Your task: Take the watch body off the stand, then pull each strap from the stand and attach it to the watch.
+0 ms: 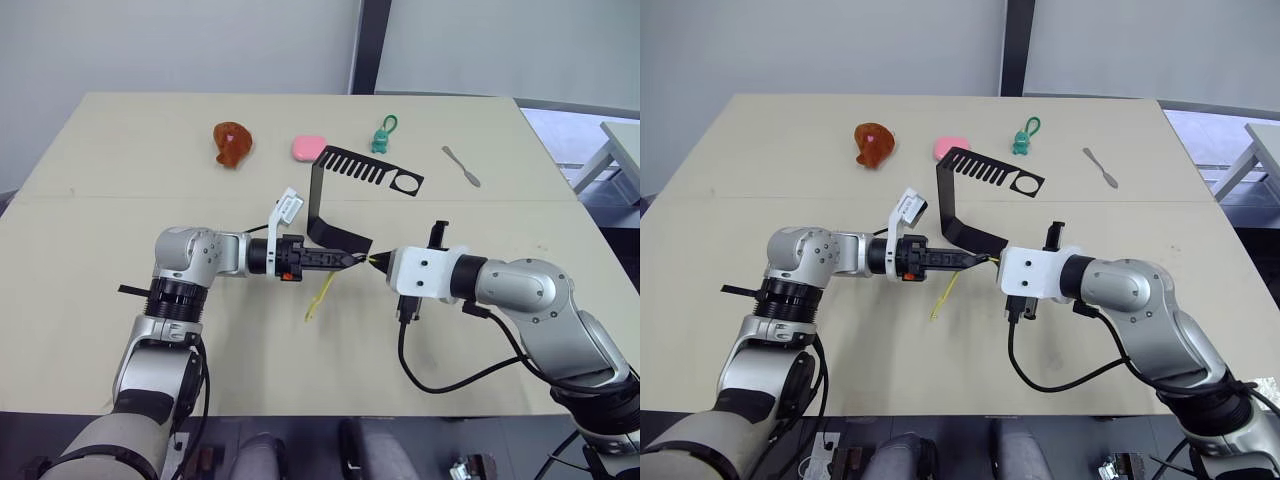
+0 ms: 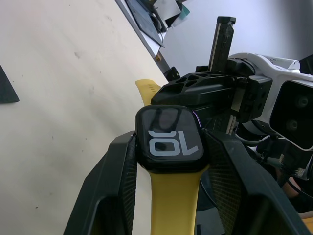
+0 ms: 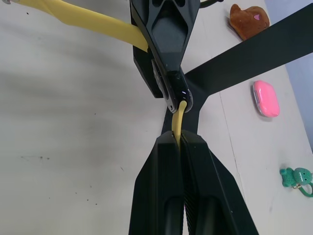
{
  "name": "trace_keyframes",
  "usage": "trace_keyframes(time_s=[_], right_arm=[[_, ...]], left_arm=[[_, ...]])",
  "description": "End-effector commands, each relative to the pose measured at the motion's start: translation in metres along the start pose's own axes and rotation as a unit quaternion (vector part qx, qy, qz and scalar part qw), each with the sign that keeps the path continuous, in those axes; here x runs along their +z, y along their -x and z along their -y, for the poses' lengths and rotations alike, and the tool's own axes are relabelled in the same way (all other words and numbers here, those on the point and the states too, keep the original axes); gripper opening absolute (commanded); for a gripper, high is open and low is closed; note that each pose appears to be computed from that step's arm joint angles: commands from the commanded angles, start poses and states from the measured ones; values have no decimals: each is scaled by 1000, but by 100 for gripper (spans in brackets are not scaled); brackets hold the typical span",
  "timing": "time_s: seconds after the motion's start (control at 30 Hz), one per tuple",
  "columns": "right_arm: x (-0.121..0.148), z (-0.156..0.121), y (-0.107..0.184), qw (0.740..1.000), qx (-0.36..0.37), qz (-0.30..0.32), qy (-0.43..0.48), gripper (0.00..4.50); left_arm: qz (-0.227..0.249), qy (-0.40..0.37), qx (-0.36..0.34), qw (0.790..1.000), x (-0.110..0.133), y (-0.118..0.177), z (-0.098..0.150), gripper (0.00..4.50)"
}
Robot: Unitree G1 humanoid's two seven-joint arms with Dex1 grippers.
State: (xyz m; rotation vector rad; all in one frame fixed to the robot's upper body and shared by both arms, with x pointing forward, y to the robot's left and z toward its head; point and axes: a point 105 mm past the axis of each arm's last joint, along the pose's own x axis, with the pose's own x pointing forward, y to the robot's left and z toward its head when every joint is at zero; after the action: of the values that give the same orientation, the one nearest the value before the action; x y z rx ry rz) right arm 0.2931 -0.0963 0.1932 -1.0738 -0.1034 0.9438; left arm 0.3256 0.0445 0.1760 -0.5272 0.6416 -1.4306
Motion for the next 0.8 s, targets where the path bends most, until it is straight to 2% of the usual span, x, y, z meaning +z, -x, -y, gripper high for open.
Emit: trace_keyframes(time_s=[0.03, 0.3, 0.4, 0.53, 0.63, 0.7, 0.8], right_arm=[[22, 5, 3, 999, -10, 39, 30, 0], [30, 6, 14, 998, -18, 51, 44, 0], [31, 4, 29, 998, -8, 58, 26, 96], [25, -4, 54, 996, 29, 66, -44, 287], [19, -3, 75, 985, 39, 89, -140, 429], [17, -5, 87, 975, 56, 104, -189, 441], [19, -12, 99, 959, 79, 121, -242, 441]], left_arm=[[-11, -29, -30, 999, 4, -10, 12, 159], [-9, -40, 0, 999, 3, -4, -1, 159], [-32, -105, 4, 994, 0, -2, 1, 159], [-57, -195, 4, 979, -3, 4, 7, 159], [-74, -288, 13, 955, -3, 13, 11, 159], [-93, -360, 12, 928, -8, 20, 16, 159], [-139, -478, -1, 867, -25, 29, 25, 159]])
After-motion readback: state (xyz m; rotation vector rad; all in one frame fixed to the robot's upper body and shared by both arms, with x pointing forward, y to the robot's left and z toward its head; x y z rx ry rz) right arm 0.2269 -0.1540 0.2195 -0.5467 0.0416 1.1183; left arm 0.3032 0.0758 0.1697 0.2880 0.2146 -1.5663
